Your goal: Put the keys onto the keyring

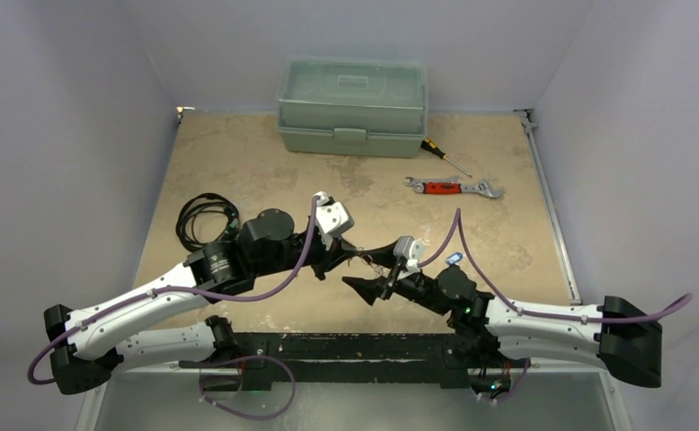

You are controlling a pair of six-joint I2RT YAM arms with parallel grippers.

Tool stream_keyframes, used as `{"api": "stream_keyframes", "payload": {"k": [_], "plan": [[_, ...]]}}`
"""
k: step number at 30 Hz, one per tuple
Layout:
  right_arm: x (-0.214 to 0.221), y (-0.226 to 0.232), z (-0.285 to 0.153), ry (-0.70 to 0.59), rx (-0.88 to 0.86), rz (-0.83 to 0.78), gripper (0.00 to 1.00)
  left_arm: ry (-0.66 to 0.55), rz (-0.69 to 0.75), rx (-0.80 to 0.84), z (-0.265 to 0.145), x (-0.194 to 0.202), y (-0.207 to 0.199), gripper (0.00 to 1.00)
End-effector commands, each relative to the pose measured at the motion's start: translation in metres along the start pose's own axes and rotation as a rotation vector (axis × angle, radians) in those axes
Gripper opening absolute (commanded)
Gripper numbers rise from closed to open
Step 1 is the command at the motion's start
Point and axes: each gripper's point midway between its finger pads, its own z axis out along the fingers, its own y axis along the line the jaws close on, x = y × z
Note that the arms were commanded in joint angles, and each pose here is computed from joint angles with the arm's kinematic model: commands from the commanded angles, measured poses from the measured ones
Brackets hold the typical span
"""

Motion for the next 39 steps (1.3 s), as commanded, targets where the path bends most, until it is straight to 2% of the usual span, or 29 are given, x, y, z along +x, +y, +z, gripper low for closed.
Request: {"api": "stream_keyframes", "payload": {"k": [1, 3, 7, 10, 12, 23, 28, 34, 39], "plan": [[-0.030, -0.001, 0.011, -0.095, 0.010, -0.048, 0.56, -0.119, -0.037, 0.006, -0.008, -0.041, -0.004, 0.00], [-0.030, -0.003, 0.012, -0.094, 0.020, -0.061, 0.42, -0.120, -0.043, 0.008, -0.010, -0.042, -0.005, 0.00], [-0.030, -0.006, 0.011, -0.093, 0.036, -0.072, 0.25, -0.120, -0.054, 0.010, -0.013, -0.043, -0.006, 0.00], [-0.030, -0.006, 0.010, -0.086, 0.033, -0.077, 0.05, -0.116, -0.056, 0.004, -0.016, -0.044, -0.005, 0.00], [-0.030, -0.005, 0.011, -0.076, 0.030, -0.082, 0.00, -0.105, -0.057, -0.002, -0.017, -0.044, -0.005, 0.00], [-0.027, -0.017, 0.010, 0.044, 0.093, -0.176, 0.00, 0.009, -0.107, -0.017, -0.020, -0.036, -0.006, 0.00], [-0.023, -0.025, 0.009, 0.105, 0.148, -0.221, 0.00, 0.122, -0.183, -0.062, -0.014, -0.021, -0.002, 0.00], [-0.025, -0.024, 0.008, 0.126, 0.185, -0.249, 0.00, 0.198, -0.235, -0.121, -0.014, -0.011, 0.003, 0.00], [-0.028, -0.015, 0.007, 0.127, 0.186, -0.277, 0.00, 0.203, -0.230, -0.177, -0.016, -0.007, 0.013, 0.00]]}}
